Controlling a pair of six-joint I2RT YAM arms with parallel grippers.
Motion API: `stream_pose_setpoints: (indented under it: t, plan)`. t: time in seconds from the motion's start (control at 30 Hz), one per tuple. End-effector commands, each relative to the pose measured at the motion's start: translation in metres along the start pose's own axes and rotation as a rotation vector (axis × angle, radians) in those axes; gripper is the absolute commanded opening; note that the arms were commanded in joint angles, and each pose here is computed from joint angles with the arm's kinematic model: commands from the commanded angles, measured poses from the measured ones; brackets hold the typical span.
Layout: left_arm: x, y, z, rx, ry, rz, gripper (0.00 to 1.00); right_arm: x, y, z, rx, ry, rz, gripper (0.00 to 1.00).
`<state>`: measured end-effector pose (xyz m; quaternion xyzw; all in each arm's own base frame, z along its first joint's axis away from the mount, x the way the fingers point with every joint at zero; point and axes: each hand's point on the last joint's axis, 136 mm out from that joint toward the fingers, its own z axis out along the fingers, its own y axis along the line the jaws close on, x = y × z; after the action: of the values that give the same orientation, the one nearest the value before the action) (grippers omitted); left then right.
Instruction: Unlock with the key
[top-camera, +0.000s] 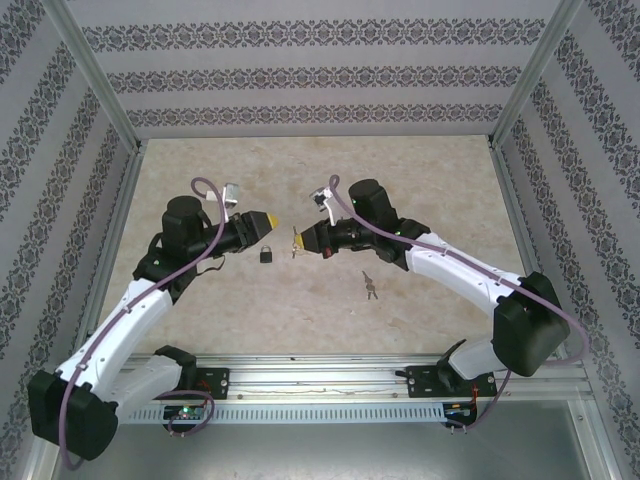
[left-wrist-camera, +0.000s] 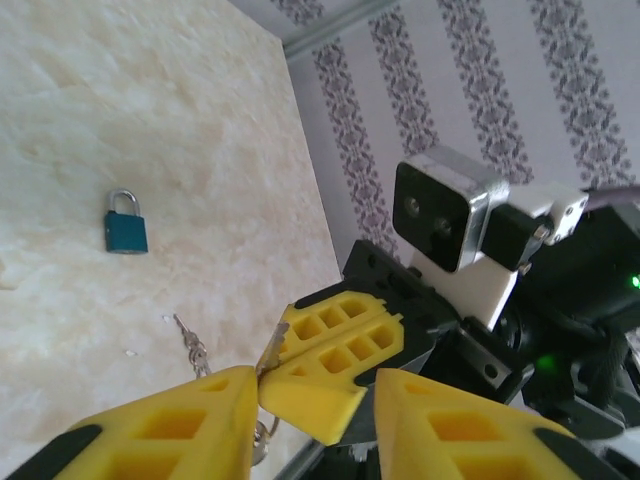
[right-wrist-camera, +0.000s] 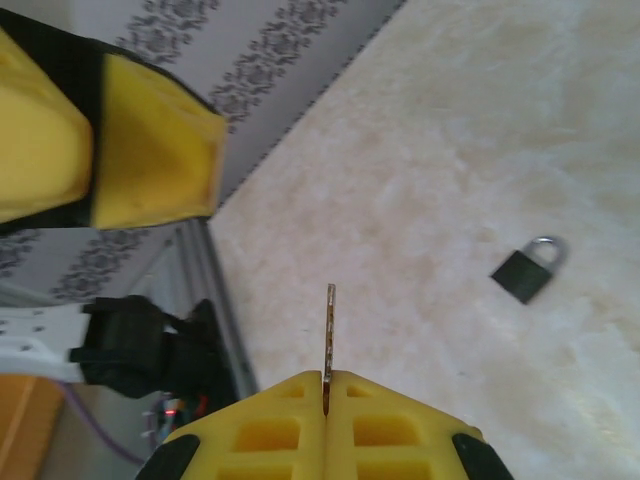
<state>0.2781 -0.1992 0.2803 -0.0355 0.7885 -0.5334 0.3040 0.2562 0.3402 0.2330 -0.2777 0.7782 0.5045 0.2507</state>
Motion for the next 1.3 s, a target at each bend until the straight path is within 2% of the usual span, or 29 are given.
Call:
stream_pose_setpoints:
  t: [0.0,0.23,0.43,0.53,0.77,1.1,1.27]
  plan:
    - [-0.005,-0.026,0.000,0.095,0.042,0.087,0.40,-0.005,0.038,-0.011,-0.188,0.008,-0.015,0.00]
    - [0.009,-0.048,0.010,0.194,0.140,0.125,0.39,-0.006,0.052,-0.013,-0.269,0.042,-0.013,0.00]
    - [0.020,-0.046,0.011,0.137,0.184,0.174,0.36,-0.007,0.058,-0.013,-0.304,0.053,-0.010,0.00]
    - [0.022,-0.045,0.011,0.134,0.194,0.172,0.30,-0.007,0.058,-0.012,-0.305,0.052,-0.003,0.00]
    - [0.027,-0.038,0.011,0.104,0.208,0.175,0.36,-0.009,0.061,-0.015,-0.310,0.049,-0.007,0.00]
    - [0.033,-0.038,0.012,0.122,0.228,0.170,0.22,-0.011,0.056,-0.016,-0.314,0.042,0.007,0.00]
    - [0.034,-0.037,0.012,0.119,0.233,0.166,0.28,-0.013,0.055,-0.018,-0.324,0.043,0.012,0.00]
